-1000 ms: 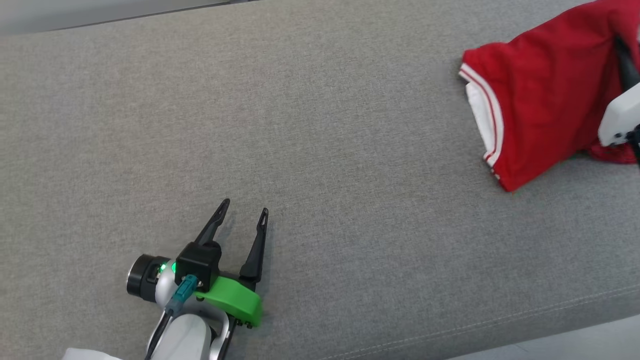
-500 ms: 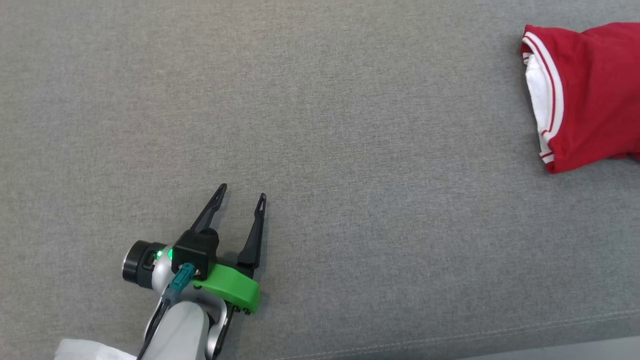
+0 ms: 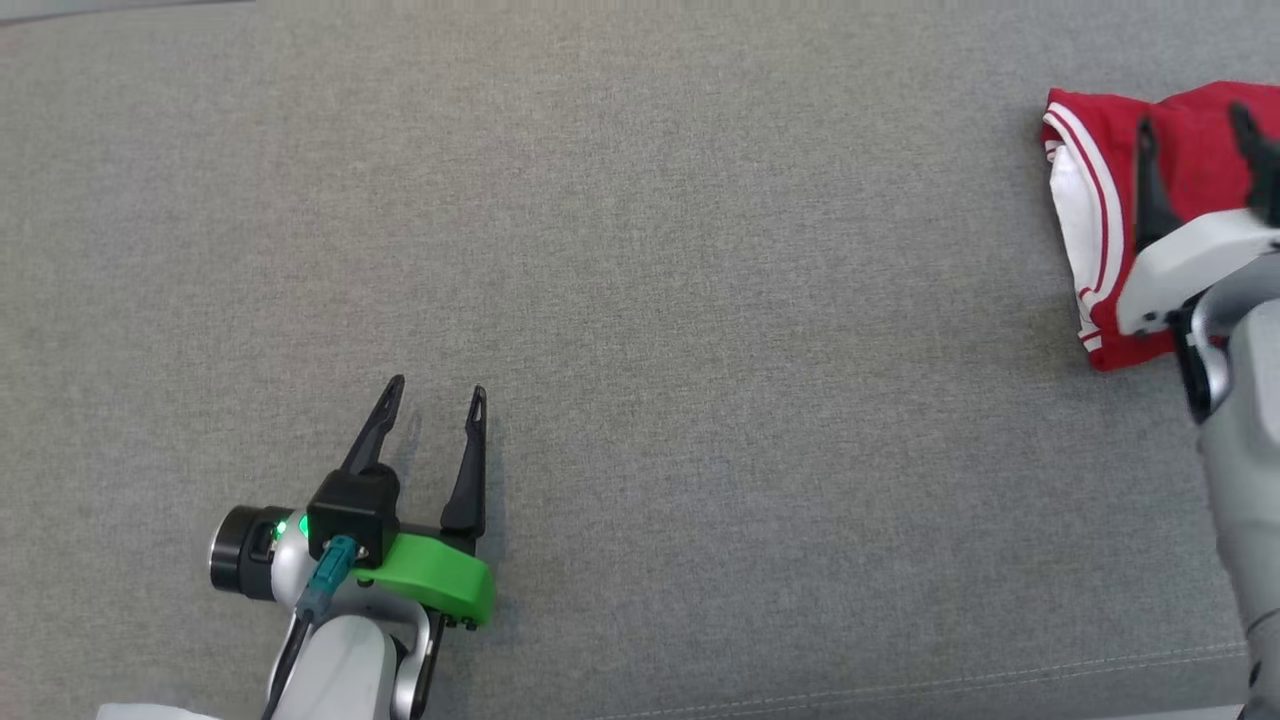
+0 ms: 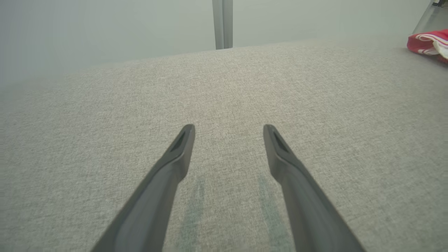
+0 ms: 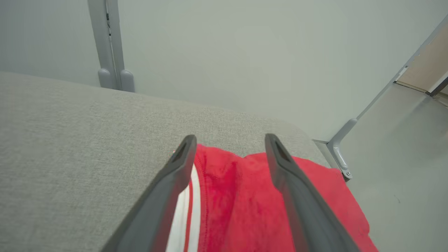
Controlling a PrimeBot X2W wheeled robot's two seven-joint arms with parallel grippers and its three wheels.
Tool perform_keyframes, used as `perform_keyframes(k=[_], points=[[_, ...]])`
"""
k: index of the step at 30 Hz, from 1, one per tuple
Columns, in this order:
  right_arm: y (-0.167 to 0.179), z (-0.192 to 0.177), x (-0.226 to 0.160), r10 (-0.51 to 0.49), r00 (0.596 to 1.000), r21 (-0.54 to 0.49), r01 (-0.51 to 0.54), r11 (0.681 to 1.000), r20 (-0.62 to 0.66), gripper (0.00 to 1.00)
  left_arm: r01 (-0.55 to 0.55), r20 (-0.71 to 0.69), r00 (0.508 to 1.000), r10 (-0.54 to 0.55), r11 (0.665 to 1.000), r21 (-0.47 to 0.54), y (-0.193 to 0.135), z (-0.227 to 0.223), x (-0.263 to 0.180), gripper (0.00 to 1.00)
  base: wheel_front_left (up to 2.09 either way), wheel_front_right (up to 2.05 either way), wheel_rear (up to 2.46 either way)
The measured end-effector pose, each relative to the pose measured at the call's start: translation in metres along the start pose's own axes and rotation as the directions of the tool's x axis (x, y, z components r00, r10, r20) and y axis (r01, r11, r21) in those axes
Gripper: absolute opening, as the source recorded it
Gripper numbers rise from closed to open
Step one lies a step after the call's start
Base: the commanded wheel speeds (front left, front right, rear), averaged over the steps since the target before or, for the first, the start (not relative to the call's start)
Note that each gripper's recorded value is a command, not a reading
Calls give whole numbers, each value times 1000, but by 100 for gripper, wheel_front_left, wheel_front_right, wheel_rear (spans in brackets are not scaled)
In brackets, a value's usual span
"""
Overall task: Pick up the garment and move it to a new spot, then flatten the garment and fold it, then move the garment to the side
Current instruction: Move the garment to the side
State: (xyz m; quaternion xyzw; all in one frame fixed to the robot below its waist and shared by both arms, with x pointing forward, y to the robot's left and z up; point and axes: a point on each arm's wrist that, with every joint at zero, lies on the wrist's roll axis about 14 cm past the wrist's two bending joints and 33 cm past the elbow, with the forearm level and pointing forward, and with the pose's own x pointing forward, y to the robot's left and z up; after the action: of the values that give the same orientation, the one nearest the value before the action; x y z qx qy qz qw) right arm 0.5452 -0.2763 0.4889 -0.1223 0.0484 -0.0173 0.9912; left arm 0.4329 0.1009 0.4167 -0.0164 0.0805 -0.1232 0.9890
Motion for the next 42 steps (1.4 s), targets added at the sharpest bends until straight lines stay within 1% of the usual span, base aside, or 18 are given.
perform_keyframes(k=[5, 8, 13, 19, 23, 30, 34, 39, 42], points=[[50, 0, -27, 88, 996, 84, -90, 992, 26, 100, -9, 20, 1000, 9, 1000, 4, -1, 9, -10, 100, 0, 0, 0], [70, 2, -42, 113, 993, 156, -119, 980, 44, 100, -27, 33, 999, 27, 1000, -2, 2, 15, -16, 100, 0, 0, 0], [101, -3, -71, 167, 985, 220, -172, 960, 42, 100, -57, 43, 997, 57, 998, -2, 8, 19, -28, 100, 0, 0, 0], [112, -7, -97, 173, 984, 280, -177, 944, 38, 100, -89, 56, 994, 89, 996, -2, 14, 24, -42, 100, 0, 0, 0], [116, -10, -112, 170, 985, 310, -171, 935, 33, 100, -130, 64, 989, 132, 991, -32, 23, 27, -52, 100, 0, 0, 0], [120, -7, -131, 172, 984, 320, -177, 931, 46, 100, -148, 67, 986, 150, 988, -36, 24, 27, -68, 100, 0, 0, 0], [113, 4, -135, 150, 986, 328, -167, 930, 78, 100, -166, 73, 983, 169, 985, -39, 27, 28, -76, 100, 0, 0, 0], [116, 7, -141, 157, 984, 325, -178, 929, 89, 100, -188, 70, 979, 191, 981, -39, 33, 26, -83, 100, 0, 0, 0], [119, 16, -143, 167, 979, 323, -196, 926, 116, 100, -209, 69, 975, 211, 977, -36, 38, 25, -88, 100, 0, 0, 0]])
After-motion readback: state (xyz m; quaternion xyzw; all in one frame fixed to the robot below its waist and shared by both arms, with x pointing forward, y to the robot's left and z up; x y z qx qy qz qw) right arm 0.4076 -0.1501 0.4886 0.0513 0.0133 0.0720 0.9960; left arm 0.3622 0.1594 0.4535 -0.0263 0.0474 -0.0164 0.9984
